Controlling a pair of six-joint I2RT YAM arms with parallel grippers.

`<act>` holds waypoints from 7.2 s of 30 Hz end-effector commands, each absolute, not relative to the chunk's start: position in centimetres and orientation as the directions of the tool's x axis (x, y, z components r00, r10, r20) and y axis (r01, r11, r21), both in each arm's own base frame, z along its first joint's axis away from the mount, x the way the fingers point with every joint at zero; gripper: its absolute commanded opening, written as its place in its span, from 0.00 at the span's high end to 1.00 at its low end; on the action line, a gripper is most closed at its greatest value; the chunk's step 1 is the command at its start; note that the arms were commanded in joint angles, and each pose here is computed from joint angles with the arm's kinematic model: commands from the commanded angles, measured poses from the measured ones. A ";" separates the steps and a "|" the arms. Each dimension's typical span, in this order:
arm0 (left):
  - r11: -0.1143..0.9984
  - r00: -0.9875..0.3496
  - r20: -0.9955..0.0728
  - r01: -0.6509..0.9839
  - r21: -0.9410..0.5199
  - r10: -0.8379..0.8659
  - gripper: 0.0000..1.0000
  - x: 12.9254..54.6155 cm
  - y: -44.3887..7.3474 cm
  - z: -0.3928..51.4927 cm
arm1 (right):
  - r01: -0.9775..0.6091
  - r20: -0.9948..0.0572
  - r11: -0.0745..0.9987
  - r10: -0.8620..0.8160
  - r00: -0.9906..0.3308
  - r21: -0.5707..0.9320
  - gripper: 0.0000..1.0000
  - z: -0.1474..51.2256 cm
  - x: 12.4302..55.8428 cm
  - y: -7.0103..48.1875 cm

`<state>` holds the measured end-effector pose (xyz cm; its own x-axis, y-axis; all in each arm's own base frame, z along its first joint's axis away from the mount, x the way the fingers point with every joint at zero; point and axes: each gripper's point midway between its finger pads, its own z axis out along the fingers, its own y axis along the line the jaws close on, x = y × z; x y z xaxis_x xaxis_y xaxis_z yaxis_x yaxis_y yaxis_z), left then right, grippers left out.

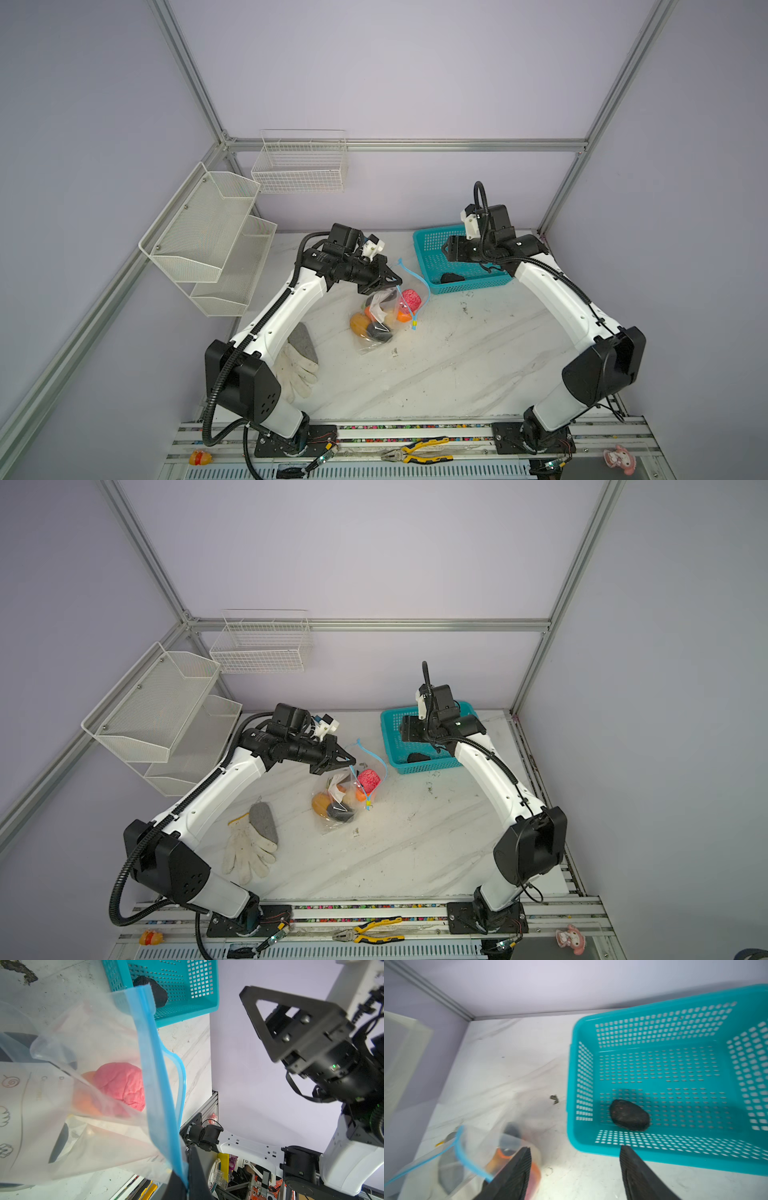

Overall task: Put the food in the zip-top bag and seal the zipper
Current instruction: 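Move the right gripper to the basket and grasp the black avocado, then carry the black avocado with the right gripper to the bag mouth, then drop the avocado into the bag and pinch the blue zipper edge, then hold the zipper edges with both grippers and lift the bag upright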

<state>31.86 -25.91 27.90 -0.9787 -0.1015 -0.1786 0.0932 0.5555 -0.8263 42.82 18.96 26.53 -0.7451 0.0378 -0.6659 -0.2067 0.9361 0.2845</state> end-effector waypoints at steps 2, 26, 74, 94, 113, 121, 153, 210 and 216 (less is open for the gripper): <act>0.517 -0.974 -0.219 0.155 -0.842 -0.065 1.00 30.7 -26.1 28.9 | -0.112 -0.536 0.990 -0.048 -0.843 0.087 0.28 20.9 44.2 15.7; 0.492 -0.978 -0.206 0.164 -0.855 -0.031 1.00 31.2 -26.0 27.6 | -0.105 -0.214 0.994 -0.110 -0.971 -0.037 0.08 7.6 46.0 15.1; 0.510 -0.978 -0.189 0.120 -0.852 -0.085 1.00 32.4 -25.0 27.2 | -0.118 -0.510 0.983 -0.030 -0.860 0.140 0.28 17.7 48.9 16.7; 0.517 -0.979 -0.177 0.098 -0.850 -0.106 1.00 32.6 -24.9 27.4 | -0.399 -0.592 0.840 -0.119 -0.797 0.369 0.29 26.4 36.3 23.1; 0.522 -0.979 -0.173 0.092 -0.848 -0.110 1.00 32.4 -24.9 27.4 | -0.529 -0.562 0.703 -0.220 -0.797 0.475 0.27 25.2 31.9 31.6; 0.520 -0.979 -0.173 0.093 -0.849 -0.107 1.00 32.2 -24.9 27.4 | -0.520 -0.552 0.714 -0.223 -0.804 0.469 0.21 24.4 32.0 31.6; 0.526 -0.977 -0.180 0.095 -0.845 -0.112 1.00 31.7 -24.7 27.5 | -0.280 -0.521 0.831 0.013 -0.854 0.480 0.39 21.8 32.8 28.5; 0.527 -0.939 -0.270 0.122 -0.841 -0.214 1.00 29.5 -22.5 31.2 | -0.549 -0.650 0.577 -0.041 -0.758 0.604 1.00 31.2 32.7 38.7; 0.511 -0.925 -0.308 0.158 -0.845 -0.222 1.00 29.4 -22.4 33.3 | -0.584 -0.682 0.552 -0.039 -0.731 0.595 1.00 33.2 33.4 39.6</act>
